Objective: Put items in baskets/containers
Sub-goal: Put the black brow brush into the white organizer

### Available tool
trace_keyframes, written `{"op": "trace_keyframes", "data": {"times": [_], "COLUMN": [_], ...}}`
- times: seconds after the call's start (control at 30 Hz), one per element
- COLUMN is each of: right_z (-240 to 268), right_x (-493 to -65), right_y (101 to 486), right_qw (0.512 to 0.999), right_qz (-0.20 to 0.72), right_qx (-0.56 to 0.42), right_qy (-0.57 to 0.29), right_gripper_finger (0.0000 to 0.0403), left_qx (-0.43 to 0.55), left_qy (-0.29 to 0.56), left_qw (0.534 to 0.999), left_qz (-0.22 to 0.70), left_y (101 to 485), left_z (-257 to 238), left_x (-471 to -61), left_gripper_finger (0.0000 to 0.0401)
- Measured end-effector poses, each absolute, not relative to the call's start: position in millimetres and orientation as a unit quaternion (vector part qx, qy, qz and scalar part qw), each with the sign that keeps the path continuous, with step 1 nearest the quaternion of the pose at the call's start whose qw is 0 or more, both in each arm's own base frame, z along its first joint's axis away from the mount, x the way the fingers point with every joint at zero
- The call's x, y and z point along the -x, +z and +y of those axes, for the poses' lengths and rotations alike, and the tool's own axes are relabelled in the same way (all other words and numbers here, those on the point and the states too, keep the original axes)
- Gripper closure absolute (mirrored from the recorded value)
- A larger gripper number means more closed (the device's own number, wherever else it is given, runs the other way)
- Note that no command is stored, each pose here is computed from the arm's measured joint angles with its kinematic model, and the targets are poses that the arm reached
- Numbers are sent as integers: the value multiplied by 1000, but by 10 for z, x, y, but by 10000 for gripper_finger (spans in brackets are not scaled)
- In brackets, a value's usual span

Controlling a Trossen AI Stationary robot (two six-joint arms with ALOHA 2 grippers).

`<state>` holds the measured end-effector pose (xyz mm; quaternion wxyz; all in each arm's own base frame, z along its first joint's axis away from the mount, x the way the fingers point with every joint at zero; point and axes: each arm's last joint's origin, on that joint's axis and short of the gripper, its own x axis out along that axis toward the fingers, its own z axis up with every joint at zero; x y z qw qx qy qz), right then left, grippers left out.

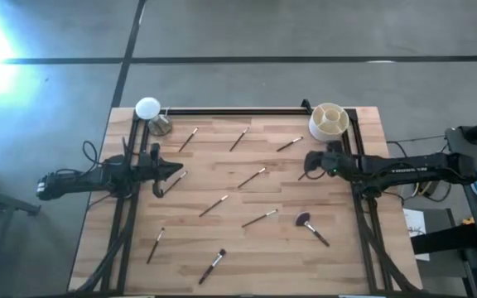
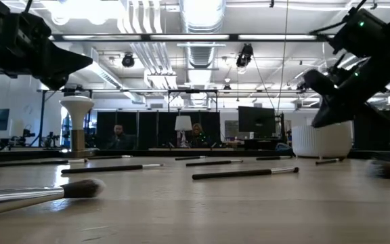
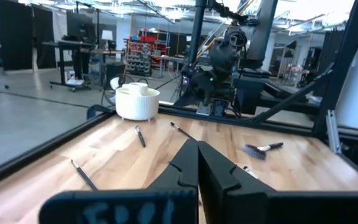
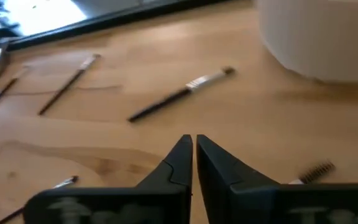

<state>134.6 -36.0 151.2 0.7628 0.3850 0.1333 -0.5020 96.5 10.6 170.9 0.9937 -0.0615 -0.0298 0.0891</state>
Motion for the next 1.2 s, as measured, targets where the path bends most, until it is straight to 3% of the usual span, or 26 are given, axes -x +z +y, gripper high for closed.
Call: {"op": "trace_keyframes", "data": {"times": [0.37,0.7,0.83,1.0,1.2], "right_z": [-345,-504,-541,-593,-628], "right_x": [-1166,-1146,-1169,-1286,-1282], "right_y": [1355,1232,1188,1183,1080], "right_qw": [666,608,600,630,609], "right_qz": [154,176,185,169,201], "right_qx": [-438,-436,-435,-427,-417], "right_qy": [-584,-640,-645,-627,-644], "right_gripper_finger": [308,285,287,295,296], "left_qx": [74,75,75,79,92], "left_qy": [89,89,89,89,89], "left_qw": [993,993,993,993,992], "left_qz": [-11,-10,-10,-10,-12], "left_y": [1671,1667,1667,1666,1665], "left_z": [107,107,107,107,107], "left_x": [-987,-988,-988,-989,-989], "left_gripper_finger": [401,401,401,401,401]}}
